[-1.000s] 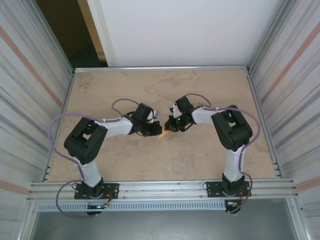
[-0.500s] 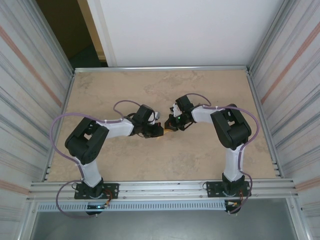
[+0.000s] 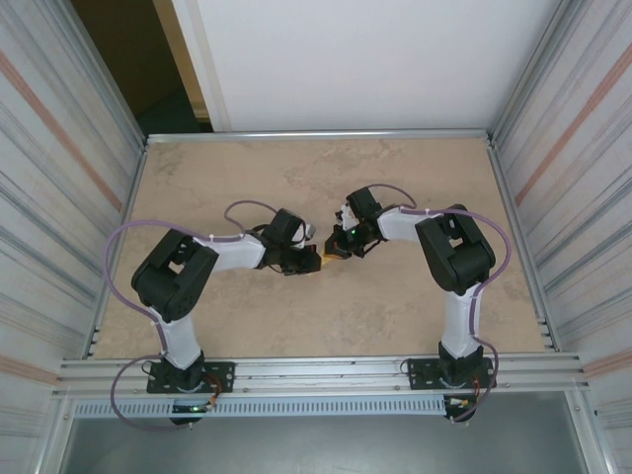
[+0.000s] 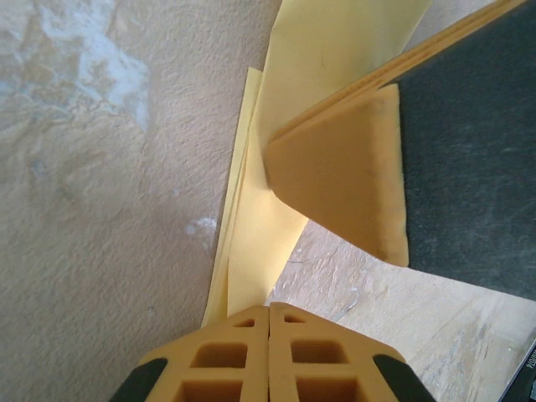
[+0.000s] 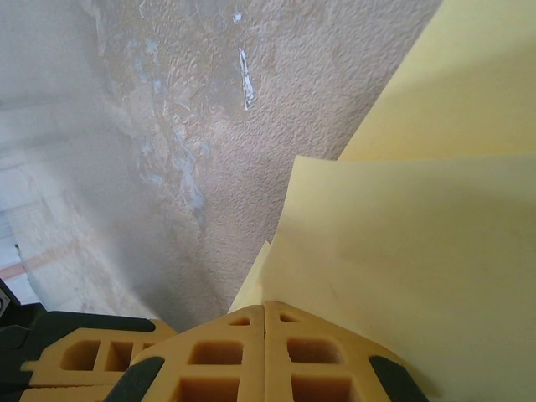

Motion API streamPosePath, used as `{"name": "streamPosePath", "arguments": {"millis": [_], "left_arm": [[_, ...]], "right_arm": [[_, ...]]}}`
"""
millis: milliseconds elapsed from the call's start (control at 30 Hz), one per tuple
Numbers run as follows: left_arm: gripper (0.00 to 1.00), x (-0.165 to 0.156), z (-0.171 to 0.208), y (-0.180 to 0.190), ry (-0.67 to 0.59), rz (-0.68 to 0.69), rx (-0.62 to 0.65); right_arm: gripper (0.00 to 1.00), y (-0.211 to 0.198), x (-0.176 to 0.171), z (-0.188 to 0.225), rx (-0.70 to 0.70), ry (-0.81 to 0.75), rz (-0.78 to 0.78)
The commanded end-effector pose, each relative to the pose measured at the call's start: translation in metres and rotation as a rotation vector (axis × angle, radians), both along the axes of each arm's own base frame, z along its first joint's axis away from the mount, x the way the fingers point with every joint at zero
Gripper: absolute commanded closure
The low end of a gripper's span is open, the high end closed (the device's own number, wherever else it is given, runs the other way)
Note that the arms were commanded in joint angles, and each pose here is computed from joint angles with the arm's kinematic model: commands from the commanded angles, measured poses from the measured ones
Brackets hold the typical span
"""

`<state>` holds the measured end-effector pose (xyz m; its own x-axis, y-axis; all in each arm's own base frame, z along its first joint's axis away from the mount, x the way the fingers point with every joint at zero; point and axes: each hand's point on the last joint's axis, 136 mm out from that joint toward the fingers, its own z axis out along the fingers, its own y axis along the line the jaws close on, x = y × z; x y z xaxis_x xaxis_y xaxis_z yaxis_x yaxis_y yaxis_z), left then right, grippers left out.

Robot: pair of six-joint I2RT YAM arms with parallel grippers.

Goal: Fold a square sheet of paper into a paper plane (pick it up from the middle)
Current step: Fold the wing for the fifth time at the center of the table.

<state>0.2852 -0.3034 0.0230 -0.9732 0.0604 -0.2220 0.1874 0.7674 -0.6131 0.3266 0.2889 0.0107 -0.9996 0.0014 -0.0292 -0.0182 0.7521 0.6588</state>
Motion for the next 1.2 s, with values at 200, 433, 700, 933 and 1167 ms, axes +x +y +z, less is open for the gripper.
{"name": "streamPosePath", "arguments": {"millis": [200,433,700,933,1167], "left_arm": [[0.94,-0.027,-0.023,0.031,0.101,0.031,0.017],[0.94,-0.037,-0.002,0.045,0.081,0.044,-0.001],[0.94,0.002,0.036,0.004,-0.04,0.031,-0.131],[0.97,0.024,0.019,-0.013,-0.036,0.032,-0.098],[0.99,0.014,-0.008,-0.003,0.029,0.046,-0.038]], "right_arm": [[0.99,-0.059,-0.035,-0.079,-0.314,0.168,-0.06],[0.99,-0.054,-0.035,-0.076,-0.296,0.159,-0.049],[0.99,-0.034,-0.024,-0.054,-0.194,0.111,-0.048],[0.99,-0.026,-0.013,-0.041,-0.149,0.096,-0.061],[0.98,-0.023,-0.004,-0.029,-0.112,0.077,-0.073]]}}
